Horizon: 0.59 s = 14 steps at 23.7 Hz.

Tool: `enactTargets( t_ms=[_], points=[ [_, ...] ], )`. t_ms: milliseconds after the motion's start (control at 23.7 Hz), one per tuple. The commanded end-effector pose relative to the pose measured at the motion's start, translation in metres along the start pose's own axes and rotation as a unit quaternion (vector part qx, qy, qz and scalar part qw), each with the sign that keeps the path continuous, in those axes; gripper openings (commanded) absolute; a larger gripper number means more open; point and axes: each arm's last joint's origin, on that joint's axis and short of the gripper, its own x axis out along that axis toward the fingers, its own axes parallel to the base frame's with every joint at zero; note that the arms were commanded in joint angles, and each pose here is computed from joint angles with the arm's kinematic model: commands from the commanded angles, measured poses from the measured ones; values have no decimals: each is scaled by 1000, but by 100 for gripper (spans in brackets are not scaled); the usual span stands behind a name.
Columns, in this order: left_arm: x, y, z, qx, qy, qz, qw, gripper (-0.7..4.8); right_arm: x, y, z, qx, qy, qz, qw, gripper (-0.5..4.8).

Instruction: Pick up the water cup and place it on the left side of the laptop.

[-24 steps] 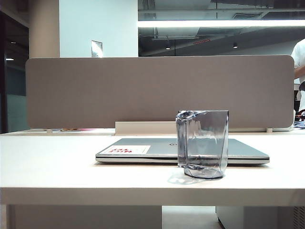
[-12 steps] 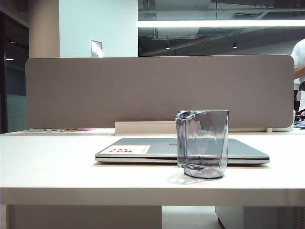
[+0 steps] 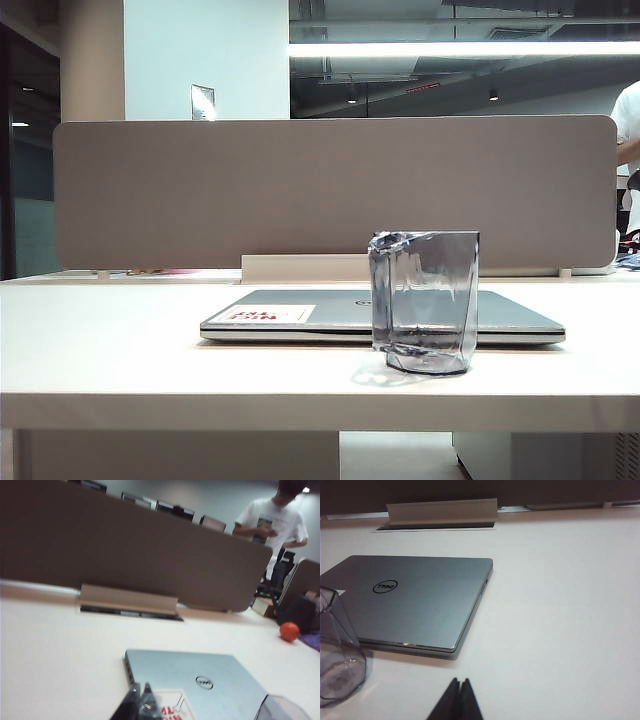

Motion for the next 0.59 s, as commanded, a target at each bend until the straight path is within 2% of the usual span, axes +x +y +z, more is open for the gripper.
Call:
enactTargets(
  t_ms=[42,296,465,591],
  points=[
    [3,-5,15,0,12,-10,1000,-3,0,0,-1,0,-4,1,1000,-5],
    [34,-4,32,-12,88,-24,996,-3,0,0,-1,0,-4,1,1000,-5],
    [56,-2,34,5,140,-62,988,-4,0,0,-1,0,-4,1,1000,-5],
    [71,1,32,1,172,-77,982,-3,0,0,-1,0,-4,1,1000,-5]
  ],
)
